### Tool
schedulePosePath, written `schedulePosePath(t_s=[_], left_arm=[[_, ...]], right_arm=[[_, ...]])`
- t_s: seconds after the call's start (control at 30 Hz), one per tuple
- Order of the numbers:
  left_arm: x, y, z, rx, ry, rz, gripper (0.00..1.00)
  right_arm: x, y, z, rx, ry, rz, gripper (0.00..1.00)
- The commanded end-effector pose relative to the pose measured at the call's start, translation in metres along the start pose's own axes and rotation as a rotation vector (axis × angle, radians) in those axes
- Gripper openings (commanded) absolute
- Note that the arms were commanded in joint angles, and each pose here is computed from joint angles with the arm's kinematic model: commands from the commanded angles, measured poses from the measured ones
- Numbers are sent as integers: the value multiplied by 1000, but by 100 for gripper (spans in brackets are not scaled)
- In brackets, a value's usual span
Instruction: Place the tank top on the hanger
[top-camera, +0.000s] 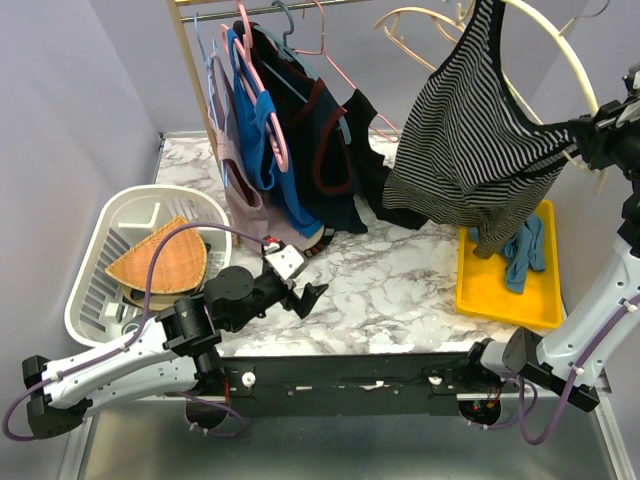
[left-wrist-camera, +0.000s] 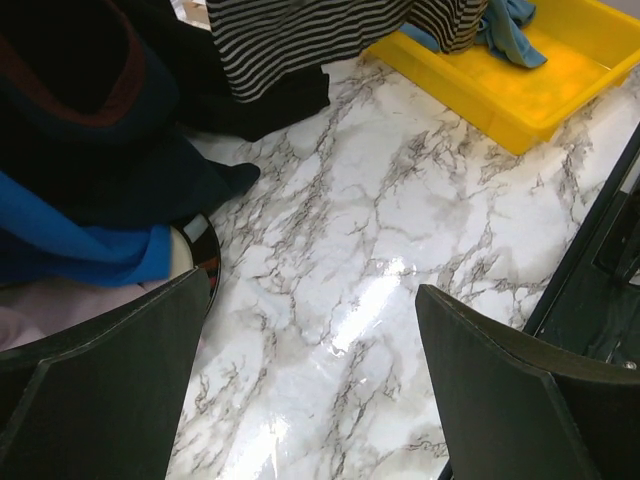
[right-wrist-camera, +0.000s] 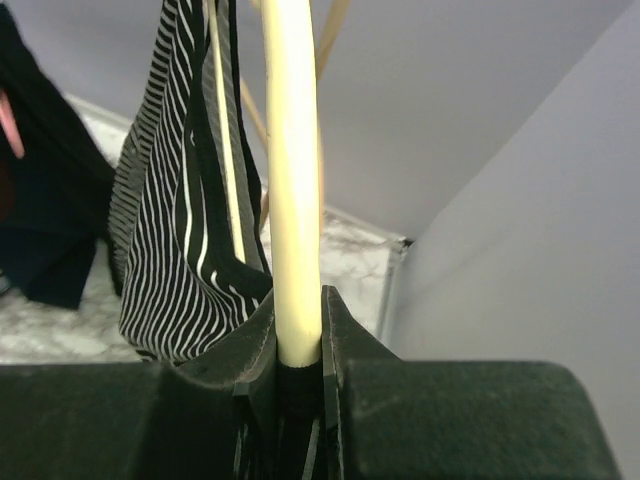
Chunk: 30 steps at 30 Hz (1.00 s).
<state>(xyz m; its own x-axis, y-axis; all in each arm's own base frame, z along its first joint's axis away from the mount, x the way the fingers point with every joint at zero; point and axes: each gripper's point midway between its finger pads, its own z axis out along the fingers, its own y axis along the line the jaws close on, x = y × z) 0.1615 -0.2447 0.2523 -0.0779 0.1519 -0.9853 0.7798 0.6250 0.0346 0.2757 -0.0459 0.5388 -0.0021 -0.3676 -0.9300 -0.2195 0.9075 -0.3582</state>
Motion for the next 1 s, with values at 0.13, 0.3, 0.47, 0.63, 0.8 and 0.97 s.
schedulePosePath(t_s=[0.13,0.3,0.47,0.63,0.8,0.97], left_arm=[[7,12,-17,-54,16,-38,99],[11,11,-18,-53,15,-59,99],[14,13,-23,-60,11,-81,99],[12,18,-31,-81,-9,-96,99],[14,23,-37,-100,-14,-104,99],[24,25,-38,-115,-2,-111,99]], right_arm=[[38,34,24,-165,20,126,0],[46,58,49,-211,37,147,0],[40,67,76,-212,39,135,1],[33,85,118,-253,40,53,0],[-1,88,153,-206,-23,-42,0],[-19,104,190,-172,-65,-129,0]])
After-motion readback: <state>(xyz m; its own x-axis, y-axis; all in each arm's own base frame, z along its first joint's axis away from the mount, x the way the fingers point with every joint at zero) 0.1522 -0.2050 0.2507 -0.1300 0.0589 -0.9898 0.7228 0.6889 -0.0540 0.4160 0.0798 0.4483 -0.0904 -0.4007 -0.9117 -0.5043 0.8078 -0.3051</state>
